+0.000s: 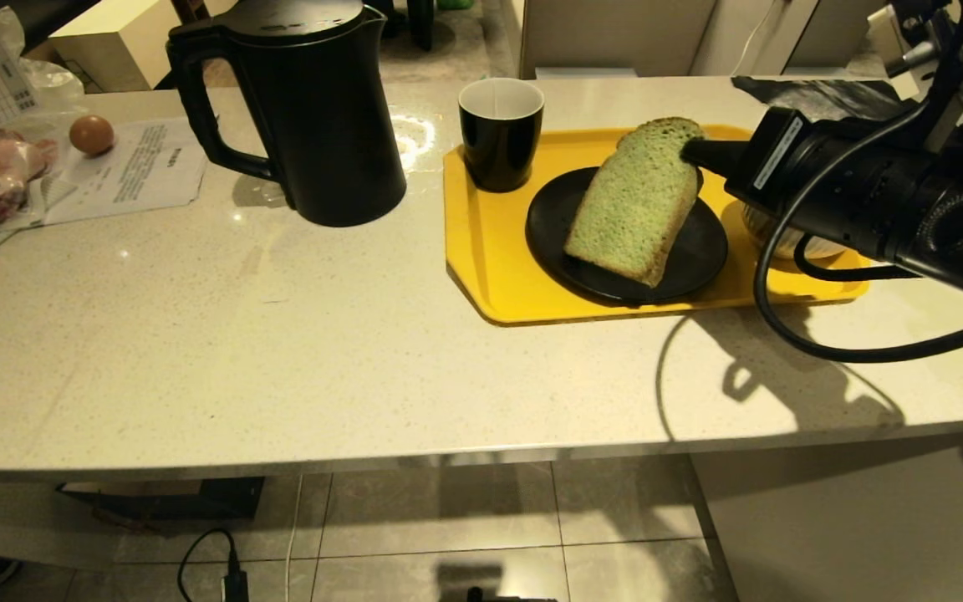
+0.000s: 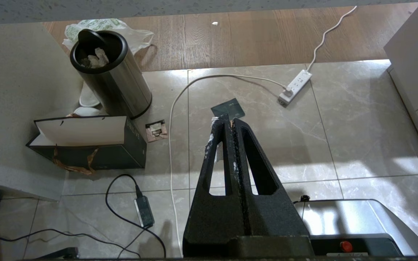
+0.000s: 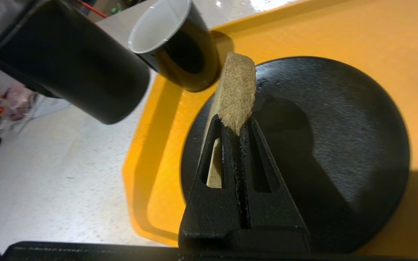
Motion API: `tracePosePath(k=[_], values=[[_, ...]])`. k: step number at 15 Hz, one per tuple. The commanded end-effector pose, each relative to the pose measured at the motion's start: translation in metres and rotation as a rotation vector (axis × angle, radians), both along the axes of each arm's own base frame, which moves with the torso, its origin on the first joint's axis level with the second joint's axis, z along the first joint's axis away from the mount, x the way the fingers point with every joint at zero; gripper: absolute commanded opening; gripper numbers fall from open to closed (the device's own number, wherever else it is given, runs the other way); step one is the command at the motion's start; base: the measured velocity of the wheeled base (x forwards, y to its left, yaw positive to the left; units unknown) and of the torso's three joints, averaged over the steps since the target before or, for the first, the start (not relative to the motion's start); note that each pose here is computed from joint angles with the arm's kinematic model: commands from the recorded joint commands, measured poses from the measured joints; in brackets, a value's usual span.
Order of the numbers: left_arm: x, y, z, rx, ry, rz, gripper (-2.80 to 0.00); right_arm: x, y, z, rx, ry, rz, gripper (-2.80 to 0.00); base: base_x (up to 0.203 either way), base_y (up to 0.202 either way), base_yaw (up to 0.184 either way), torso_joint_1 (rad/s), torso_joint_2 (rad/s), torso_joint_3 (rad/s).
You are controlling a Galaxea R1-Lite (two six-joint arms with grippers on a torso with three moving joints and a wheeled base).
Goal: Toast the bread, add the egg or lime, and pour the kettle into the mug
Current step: Put the baked bread on a plate
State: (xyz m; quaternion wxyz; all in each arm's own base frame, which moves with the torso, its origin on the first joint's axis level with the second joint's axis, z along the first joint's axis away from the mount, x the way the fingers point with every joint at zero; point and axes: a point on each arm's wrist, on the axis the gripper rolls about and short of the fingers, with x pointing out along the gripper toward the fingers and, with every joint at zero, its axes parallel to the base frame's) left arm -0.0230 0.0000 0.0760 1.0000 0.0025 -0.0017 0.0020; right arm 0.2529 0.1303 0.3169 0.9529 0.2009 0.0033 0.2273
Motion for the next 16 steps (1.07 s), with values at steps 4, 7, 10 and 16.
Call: tracePosePath(k=[4, 7, 10, 16], values=[[0.0, 0.0, 0.0, 0.0, 0.0, 0.001, -2.8, 0.009, -0.001, -0.012, 0.018, 0.037, -0.009, 0.0, 0.0, 0.0, 0.0, 0.0, 0.0, 0.0], [0.0, 0.0, 0.0, 0.0, 0.0, 0.001, -2.8, 0.01, 0.0, -0.013, 0.02, 0.041, -0.007, 0.0, 0.0, 0.0, 0.0, 0.0, 0.0, 0.0], [0.0, 0.0, 0.0, 0.001, 0.0, 0.001, -2.8, 0.011, 0.0, -0.014, 0.017, 0.041, -0.007, 0.0, 0.0, 0.0, 0.0, 0.0, 0.0, 0.0], [0.0, 0.0, 0.0, 0.001, 0.0, 0.001, -2.8, 0.002, 0.007, -0.009, -0.074, -0.017, 0.013, 0.0, 0.0, 0.0, 0.0, 0.0, 0.0, 0.0]])
